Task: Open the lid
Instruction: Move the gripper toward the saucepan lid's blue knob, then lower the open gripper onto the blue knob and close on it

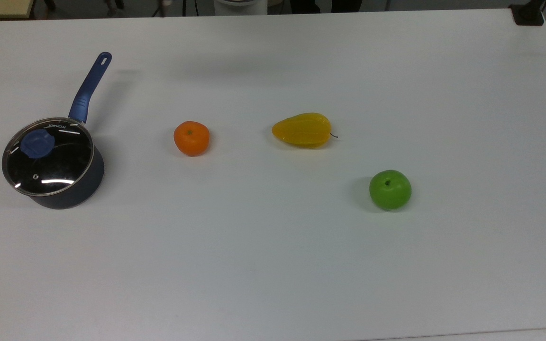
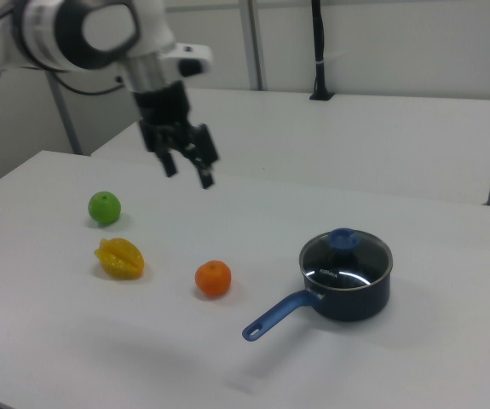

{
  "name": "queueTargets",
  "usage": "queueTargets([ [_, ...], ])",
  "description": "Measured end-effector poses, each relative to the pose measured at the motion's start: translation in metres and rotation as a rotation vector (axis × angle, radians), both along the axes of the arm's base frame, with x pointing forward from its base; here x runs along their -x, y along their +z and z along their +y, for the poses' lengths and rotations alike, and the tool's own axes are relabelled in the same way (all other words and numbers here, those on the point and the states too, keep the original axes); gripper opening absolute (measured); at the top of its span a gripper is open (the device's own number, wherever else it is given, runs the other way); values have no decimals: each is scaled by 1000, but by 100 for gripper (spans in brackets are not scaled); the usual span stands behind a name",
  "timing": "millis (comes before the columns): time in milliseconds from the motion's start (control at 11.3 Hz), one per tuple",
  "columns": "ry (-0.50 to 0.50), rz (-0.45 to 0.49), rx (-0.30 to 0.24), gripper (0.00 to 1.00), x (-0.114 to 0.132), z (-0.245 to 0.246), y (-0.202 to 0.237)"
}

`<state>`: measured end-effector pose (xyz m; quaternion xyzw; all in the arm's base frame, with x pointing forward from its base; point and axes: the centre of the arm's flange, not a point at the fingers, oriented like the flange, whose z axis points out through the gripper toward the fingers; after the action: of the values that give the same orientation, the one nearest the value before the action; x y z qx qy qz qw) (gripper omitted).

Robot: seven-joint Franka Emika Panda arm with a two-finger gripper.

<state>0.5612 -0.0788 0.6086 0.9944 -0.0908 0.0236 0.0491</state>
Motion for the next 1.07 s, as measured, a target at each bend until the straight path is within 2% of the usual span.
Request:
queueTargets([
  [444, -150, -202, 41, 100, -44, -115, -51],
  [799, -170, -313, 81, 100, -78, -153, -109],
  [1065, -160, -364, 96, 100, -98, -162, -152],
])
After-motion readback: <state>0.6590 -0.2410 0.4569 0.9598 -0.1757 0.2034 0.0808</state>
